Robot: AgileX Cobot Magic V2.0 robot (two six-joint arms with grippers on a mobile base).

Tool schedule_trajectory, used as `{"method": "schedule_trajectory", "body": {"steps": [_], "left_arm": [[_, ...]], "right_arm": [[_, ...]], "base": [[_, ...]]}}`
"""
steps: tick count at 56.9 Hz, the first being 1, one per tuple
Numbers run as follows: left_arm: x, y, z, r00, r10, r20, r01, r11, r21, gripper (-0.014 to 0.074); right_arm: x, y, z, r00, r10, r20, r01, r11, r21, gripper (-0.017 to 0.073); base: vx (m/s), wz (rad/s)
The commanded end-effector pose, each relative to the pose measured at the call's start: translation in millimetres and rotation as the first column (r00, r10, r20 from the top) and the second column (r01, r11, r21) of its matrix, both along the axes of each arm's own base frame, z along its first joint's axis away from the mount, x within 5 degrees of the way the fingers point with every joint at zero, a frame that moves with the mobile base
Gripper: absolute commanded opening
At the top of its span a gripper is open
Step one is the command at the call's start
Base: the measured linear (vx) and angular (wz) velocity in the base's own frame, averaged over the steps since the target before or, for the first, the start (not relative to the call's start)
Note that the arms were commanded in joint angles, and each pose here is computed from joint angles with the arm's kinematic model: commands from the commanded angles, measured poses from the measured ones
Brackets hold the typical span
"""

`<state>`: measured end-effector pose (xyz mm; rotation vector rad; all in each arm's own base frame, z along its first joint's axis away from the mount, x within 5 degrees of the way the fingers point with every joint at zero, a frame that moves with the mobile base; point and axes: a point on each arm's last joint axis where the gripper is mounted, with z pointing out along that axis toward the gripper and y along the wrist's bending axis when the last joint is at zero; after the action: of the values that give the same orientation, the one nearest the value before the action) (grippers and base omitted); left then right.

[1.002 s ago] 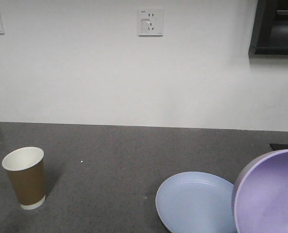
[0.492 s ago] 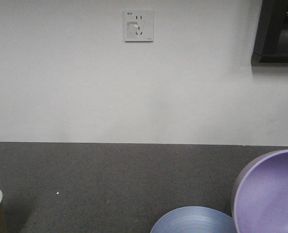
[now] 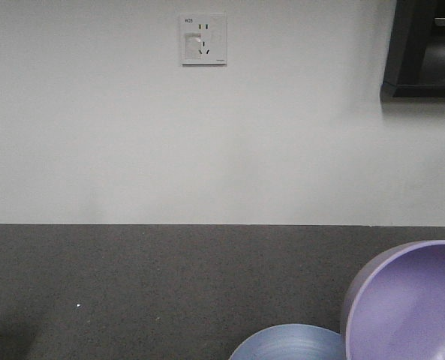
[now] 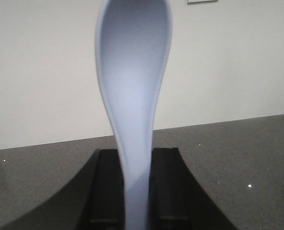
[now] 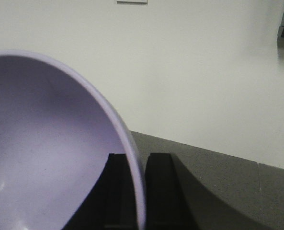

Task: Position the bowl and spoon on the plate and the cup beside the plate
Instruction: 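Lower the lavender bowl onto the pale blue plate and release with right gripper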

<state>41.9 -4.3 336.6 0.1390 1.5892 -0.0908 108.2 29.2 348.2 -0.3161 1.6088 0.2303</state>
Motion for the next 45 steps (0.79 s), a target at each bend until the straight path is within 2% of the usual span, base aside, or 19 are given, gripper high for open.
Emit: {"method": "schedule_trajectory", "body": {"steps": [1, 7, 14, 28, 39, 43, 45], "left_arm": [[0.0, -0.7, 14.0, 0.996, -0.008, 0.089, 0.009, 1.0, -0.016, -0.0006], [0.0, -0.7, 14.0, 0.996, -0.008, 0.09, 0.009, 1.0, -0.015, -0.0006], [0.1, 0.2, 14.5, 0.995, 0.002, 0.098, -0.003, 1.0, 0.011, -0.0006], [0.1, 0.1, 14.3, 0.995, 0.001, 0.095, -0.002, 1.0, 0.008, -0.0006], [0.1, 0.1, 14.3, 0.995, 0.001, 0.095, -0.002, 1.0, 0.008, -0.0006], [0.1, 0.1, 14.3, 0.995, 0.001, 0.095, -0.002, 1.0, 0.008, -0.0006], [0.1, 0.1, 14.3, 0.995, 0.001, 0.095, -0.002, 1.0, 0.008, -0.0006]], "right_arm": [[1.0, -2.4, 11.6, 0.999, -0.03, 0.042, 0.028, 0.999, 0.032, -0.0008], [1.1, -2.5, 11.6, 0.999, -0.031, 0.042, 0.03, 0.999, 0.032, -0.0008], [1.1, -2.5, 11.6, 0.999, -0.031, 0.042, 0.03, 0.999, 0.032, -0.0008], [1.0, -2.4, 11.8, 0.999, -0.03, 0.041, 0.029, 0.999, 0.042, -0.0008], [1.1, -1.6, 13.7, 0.999, -0.025, 0.034, 0.02, 0.992, 0.124, -0.0008], [8.8, -2.3, 10.7, 0.999, -0.026, -0.037, 0.035, 0.969, 0.245, -0.0008], [14.5, -2.7, 7.2, 0.996, -0.025, -0.082, 0.047, 0.959, 0.281, -0.0008]], "base": [[0.0, 0.01], [0.0, 0.0], [0.0, 0.0], [0.0, 0.0], [0.0, 0.0], [0.0, 0.0], [0.0, 0.0]]}}
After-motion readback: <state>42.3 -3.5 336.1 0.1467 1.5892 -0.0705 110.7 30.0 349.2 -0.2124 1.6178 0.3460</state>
